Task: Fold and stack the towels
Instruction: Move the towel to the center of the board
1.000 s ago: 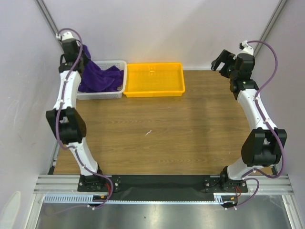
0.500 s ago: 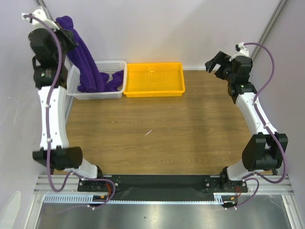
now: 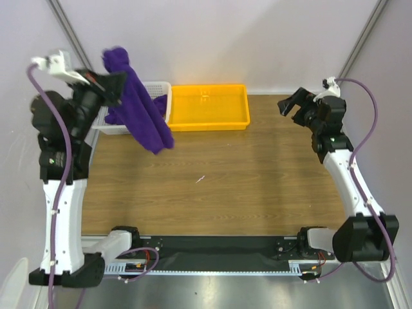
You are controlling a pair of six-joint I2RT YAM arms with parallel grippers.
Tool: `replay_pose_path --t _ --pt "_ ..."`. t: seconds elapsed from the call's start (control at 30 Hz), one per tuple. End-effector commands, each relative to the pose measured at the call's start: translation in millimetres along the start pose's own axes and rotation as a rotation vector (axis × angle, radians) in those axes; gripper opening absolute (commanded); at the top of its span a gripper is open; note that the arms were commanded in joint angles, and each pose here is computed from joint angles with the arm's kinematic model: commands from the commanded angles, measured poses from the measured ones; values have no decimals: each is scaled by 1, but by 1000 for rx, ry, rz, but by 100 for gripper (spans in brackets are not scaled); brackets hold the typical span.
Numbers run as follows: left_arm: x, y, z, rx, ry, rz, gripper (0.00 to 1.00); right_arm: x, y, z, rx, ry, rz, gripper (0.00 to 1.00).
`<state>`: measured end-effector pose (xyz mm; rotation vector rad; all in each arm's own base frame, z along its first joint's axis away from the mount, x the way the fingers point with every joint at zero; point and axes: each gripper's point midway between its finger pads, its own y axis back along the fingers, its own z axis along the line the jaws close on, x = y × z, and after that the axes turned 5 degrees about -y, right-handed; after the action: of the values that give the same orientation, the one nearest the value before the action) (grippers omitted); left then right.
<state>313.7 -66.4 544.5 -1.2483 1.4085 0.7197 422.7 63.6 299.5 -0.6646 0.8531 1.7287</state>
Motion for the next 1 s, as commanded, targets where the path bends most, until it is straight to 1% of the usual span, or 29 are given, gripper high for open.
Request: replay_pose_path --t 0.0,0.03,0.07,0.13,0.17,0.23,0.27,0.3,0.33,0.37,0.4,0.43,0.47,0.5,0.57,0.6,0.63,0.67,0.73,0.77,0.83,0.87,0.97 --pt "47 1 -32 132 135 91 0 -11 29 10 -1 -8 -54 100" --pt "55 3 -38 140 167 104 0 -1 32 2 25 -22 -26 100" --pt "73 3 -47 158 192 141 0 3 36 -1 40 -31 -21 100" --pt "86 1 -62 193 228 166 0 14 47 -9 66 -46 -2 100" --pt "102 -1 -75 216 247 204 0 18 50 -11 73 -60 0 100" --pt "110 -6 -92 255 273 212 0 23 61 -16 95 -77 -2 100" --pt "119 -5 -108 292 288 233 0 24 65 -17 101 -80 -5 100" --pt "125 -15 -114 285 306 235 0 24 69 -18 110 -78 -8 100" --pt "129 -17 -122 303 316 242 0 25 76 -19 120 -77 -9 100" --pt "127 -17 -139 344 331 249 1 25 80 -22 133 -78 -10 100" --pt "135 -26 -147 344 341 260 0 24 85 -25 155 -73 -22 100" --pt "135 -28 -155 354 358 263 0 26 90 -29 177 -77 -16 100" --pt "126 -27 -172 381 377 251 0 24 97 -28 180 -72 -29 100" --pt "128 -32 -177 372 383 251 0 23 101 -34 213 -74 -43 100" --pt "126 -31 -185 354 376 244 0 19 108 -35 228 -72 -65 100" --pt "136 -30 -182 329 385 270 0 16 113 -36 231 -70 -81 100" --pt "139 -30 -168 256 401 259 0 15 115 -36 233 -65 -88 100" --pt "168 -27 -158 202 405 312 0 16 116 -37 235 -60 -88 100" --pt "193 -19 -143 127 440 351 0 20 117 -40 240 -54 -76 100" --pt "216 -9 -129 72 446 387 0 22 118 -41 245 -51 -68 100" --pt "238 1 -119 23 479 423 0 33 117 -46 254 -61 -37 100" --pt "251 10 -107 -20 477 433 0 38 115 -48 253 -72 -23 100" --pt "272 22 -83 -117 447 457 1 55 107 -44 200 -99 21 100"
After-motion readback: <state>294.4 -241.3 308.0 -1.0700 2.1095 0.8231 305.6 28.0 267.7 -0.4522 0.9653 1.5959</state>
